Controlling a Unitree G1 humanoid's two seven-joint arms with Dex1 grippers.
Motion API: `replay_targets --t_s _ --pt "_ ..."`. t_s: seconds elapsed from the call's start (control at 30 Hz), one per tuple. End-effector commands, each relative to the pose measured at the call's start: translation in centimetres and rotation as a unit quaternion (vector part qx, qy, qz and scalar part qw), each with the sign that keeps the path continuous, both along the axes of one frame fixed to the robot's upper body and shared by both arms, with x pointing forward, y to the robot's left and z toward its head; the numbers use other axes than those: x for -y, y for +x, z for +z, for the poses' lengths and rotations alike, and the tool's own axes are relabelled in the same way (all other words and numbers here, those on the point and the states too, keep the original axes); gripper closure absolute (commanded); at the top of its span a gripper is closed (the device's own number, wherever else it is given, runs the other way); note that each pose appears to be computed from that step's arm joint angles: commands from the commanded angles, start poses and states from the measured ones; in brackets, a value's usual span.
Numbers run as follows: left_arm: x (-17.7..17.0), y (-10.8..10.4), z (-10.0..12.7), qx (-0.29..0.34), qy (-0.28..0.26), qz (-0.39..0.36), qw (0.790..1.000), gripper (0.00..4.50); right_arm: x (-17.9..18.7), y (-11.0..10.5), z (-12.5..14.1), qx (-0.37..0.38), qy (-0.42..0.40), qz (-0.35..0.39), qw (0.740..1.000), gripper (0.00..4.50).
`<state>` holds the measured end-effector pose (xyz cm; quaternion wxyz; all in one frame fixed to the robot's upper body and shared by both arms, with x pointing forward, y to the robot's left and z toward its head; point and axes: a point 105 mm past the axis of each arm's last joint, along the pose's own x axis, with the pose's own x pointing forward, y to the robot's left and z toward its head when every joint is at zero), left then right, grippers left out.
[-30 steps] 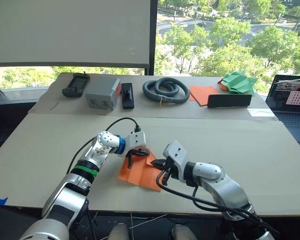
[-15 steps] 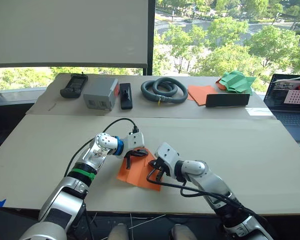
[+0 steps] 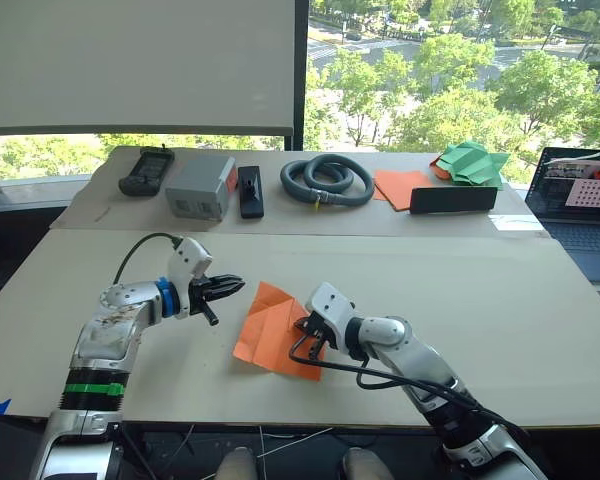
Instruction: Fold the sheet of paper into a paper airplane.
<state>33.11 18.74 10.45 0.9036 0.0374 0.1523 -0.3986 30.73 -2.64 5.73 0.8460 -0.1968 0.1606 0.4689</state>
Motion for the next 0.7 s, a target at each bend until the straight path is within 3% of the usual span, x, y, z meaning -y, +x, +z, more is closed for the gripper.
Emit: replay_targets --t_s 0.03,0.13,0.23,0.47,0.7 --pt "1.1 -0.3 1.0 -0.012 -0.076 0.01 0.997 2.33 0.4 -0.2 -2.0 -0.029 -0.032 -0.009 0.999 4.5" --pt "2.3 -0.2 0.7 -0.026 -0.102 0.01 0.994 1.32 0.4 -0.1 -2.0 -0.027 -0.034 -0.008 0.999 4.5" --pt "3.7 0.1 0.5 -0.039 -0.128 0.004 0.991 1.32 0.3 0.0 -2.0 -0.026 -0.035 -0.008 0.999 4.5" --pt "5.1 0.4 -0.7 -0.06 -0.123 -0.004 0.991 1.32 0.1 -0.1 -1.7 -0.023 -0.033 -0.009 0.999 4.5" --pt "5.3 0.7 -0.8 -0.044 -0.088 -0.017 0.995 3.55 0.1 -0.1 -1.7 -0.024 -0.03 -0.013 0.999 4.5"
